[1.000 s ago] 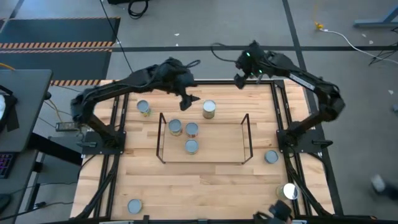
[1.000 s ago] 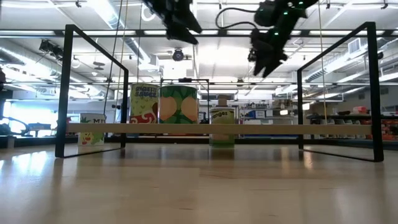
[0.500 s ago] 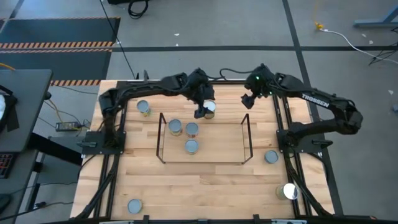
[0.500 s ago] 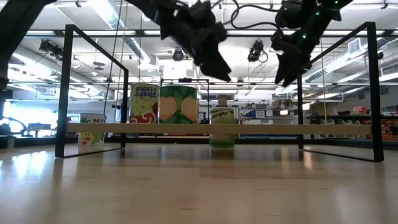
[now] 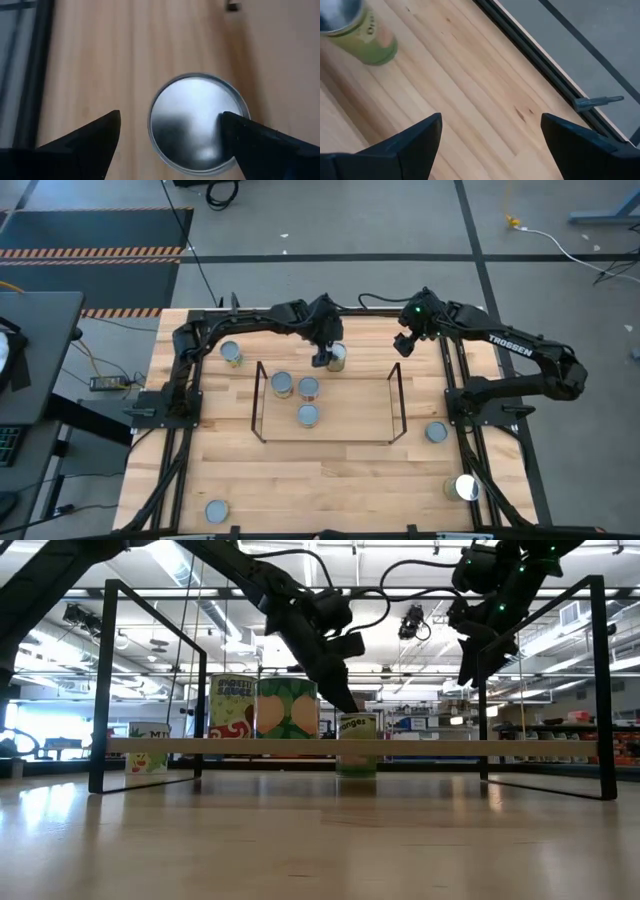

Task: Pick and place cans onto a shelf
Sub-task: Put the green can on the shelf

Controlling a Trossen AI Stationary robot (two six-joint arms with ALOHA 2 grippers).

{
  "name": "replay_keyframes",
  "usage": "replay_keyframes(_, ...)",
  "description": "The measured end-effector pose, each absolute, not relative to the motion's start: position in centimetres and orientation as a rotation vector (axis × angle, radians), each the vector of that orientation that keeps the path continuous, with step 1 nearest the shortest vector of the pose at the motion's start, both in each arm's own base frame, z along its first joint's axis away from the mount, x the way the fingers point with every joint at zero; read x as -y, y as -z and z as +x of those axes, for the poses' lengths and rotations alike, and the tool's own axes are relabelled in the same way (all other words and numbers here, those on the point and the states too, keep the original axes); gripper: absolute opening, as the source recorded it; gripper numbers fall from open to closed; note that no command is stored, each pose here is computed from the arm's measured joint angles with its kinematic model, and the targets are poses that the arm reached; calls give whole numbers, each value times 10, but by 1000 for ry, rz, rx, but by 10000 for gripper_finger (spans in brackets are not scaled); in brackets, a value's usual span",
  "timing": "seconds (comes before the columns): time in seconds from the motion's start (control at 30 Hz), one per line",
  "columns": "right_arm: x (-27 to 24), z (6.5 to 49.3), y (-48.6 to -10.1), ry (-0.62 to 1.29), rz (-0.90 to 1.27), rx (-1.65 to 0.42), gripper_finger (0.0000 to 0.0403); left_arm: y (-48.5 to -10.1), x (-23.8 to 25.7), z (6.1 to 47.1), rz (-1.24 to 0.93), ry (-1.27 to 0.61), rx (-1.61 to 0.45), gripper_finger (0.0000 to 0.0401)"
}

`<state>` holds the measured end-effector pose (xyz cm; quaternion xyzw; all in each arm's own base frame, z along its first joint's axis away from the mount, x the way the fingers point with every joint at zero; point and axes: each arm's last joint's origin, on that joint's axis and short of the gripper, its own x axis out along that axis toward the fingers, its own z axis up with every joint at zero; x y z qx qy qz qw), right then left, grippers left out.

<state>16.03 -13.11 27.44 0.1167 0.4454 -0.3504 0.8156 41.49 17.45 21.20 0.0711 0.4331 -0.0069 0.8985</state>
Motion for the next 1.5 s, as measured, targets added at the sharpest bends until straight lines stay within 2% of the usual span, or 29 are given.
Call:
replay_keyframes(0.13, 132, 159, -274, 773, 244, -961, 348, -216, -175, 414, 147, 60, -867, 355)
replay_keyframes(0.23, 133, 157, -273, 785, 256, -969, 348, -235, -175, 411, 155, 58, -789, 355)
replay_keyframes(0.4, 137, 153, -274, 873, 220, -984, 348, -254, -177, 404, 31, 157, -677, 355)
replay_keyframes(0.83, 139, 152, -274, 888, 227, -980, 348, -236, -180, 399, -80, 170, -785, 355)
replay_keyframes(1.17, 138, 152, -274, 886, 255, -965, 348, -217, -175, 409, 42, 127, -857, 355)
replay_keyframes(1.5, 137, 153, -274, 851, 275, -957, 348, -209, -172, 413, 55, 113, -882, 355)
